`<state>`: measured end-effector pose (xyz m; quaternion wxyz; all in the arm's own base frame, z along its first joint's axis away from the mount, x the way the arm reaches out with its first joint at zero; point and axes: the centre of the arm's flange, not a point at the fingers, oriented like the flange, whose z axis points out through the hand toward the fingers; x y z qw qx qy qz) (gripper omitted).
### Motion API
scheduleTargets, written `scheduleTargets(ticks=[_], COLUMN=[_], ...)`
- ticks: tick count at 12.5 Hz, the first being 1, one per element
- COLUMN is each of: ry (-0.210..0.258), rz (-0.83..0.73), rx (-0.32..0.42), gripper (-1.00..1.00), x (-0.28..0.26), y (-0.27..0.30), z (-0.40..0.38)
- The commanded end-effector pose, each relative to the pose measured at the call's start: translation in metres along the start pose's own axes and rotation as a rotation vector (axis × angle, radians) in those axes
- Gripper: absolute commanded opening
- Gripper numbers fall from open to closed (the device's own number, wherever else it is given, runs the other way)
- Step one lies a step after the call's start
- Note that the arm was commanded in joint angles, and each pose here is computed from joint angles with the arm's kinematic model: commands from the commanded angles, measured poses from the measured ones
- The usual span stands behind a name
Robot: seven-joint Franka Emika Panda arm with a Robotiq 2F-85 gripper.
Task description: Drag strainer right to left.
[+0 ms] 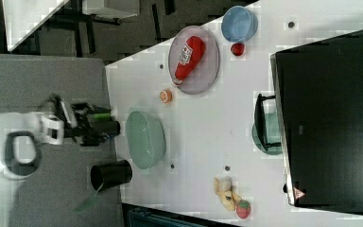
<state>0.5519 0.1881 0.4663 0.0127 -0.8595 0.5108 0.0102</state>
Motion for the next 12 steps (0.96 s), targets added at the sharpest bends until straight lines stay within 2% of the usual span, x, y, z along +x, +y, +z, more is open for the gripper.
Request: scheduleTargets(ticks=[1,3,5,12], ry=[0.022,0.045,0.086,0.100], rz=[-0.171,-0.208,-0.210,-0.329], rx=[0.017,0.021,-0.023,-0.036], gripper=[1.00,1.00,1.00,1.00], x=[0.150,0.189,0.207,0.154], y=[0.080,0.116,0.134,0.103], z=[-0.074,-0.097,-0.103,-0.100])
